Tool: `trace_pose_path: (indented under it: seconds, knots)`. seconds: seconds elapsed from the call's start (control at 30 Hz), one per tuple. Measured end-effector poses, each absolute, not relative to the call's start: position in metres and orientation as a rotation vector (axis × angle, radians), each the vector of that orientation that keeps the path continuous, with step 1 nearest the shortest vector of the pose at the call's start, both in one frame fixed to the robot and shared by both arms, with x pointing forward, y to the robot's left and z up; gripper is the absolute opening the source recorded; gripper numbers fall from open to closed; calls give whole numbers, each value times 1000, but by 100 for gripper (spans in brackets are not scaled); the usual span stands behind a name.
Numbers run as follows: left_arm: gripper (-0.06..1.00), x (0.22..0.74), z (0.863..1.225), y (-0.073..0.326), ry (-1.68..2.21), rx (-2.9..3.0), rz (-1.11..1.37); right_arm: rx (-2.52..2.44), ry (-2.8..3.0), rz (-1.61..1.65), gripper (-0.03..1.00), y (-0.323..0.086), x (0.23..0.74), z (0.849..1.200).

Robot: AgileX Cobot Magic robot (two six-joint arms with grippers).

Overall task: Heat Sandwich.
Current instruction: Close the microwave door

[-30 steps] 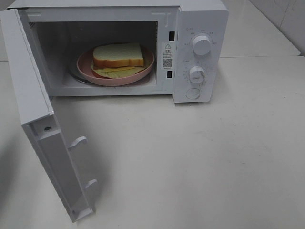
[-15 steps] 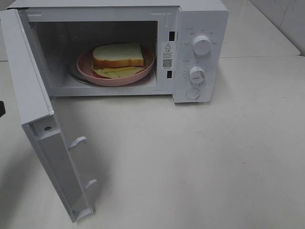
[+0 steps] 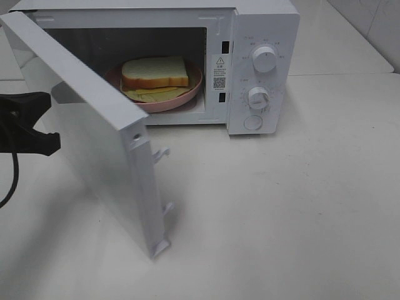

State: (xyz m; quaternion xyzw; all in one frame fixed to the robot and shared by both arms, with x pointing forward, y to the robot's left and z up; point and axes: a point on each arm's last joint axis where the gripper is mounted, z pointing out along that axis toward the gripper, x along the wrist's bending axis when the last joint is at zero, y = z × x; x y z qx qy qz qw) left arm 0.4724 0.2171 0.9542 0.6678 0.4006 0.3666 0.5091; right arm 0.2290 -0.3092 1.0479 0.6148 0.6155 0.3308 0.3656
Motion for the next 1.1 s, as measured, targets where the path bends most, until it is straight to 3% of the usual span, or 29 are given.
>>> trace_pose_path:
  seconds: [1.1]
  knots:
    - [0,528,953,116,951,1522,834,1581,1583,851,77,-309,229,1048]
